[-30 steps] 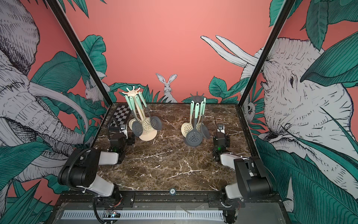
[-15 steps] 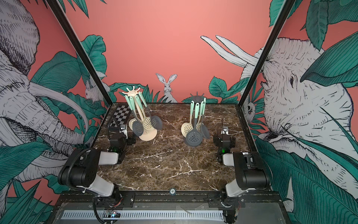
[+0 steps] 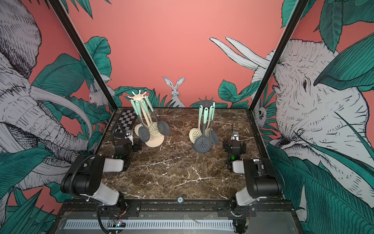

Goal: Hang the skimmer on the kitchen utensil rack
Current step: Reset both arms

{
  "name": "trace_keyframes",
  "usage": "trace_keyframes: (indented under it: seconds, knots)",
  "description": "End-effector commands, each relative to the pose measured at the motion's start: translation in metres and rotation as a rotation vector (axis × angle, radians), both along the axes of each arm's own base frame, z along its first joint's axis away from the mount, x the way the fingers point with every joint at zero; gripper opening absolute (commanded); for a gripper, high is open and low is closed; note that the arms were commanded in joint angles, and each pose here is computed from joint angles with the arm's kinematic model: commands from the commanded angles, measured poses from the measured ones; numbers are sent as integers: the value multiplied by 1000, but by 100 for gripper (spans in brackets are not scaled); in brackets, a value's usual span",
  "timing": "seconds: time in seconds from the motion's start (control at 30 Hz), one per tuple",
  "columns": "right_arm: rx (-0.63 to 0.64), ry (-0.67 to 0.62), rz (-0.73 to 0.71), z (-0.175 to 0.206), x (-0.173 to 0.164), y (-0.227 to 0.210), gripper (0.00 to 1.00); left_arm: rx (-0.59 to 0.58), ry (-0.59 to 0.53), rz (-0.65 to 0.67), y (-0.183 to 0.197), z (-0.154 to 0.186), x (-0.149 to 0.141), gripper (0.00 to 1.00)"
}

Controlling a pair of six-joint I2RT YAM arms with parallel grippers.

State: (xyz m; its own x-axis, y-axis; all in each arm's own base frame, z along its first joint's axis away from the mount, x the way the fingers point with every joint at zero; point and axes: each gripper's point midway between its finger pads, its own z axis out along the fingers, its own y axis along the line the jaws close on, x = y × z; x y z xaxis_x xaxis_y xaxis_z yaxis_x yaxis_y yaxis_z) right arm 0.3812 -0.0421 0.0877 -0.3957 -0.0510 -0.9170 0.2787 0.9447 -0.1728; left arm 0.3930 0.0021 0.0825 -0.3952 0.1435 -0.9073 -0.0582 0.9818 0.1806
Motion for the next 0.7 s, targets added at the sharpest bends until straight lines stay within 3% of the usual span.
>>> trace_keyframes:
  seconds: [0.0,0.67]
  knots:
    - [2,-41,-14,9,2,-1,98,5,-52,-1,1,15,7,99]
    - [3,-40,-13,8,2,-1,98,3,-47,-3,1,14,7,99]
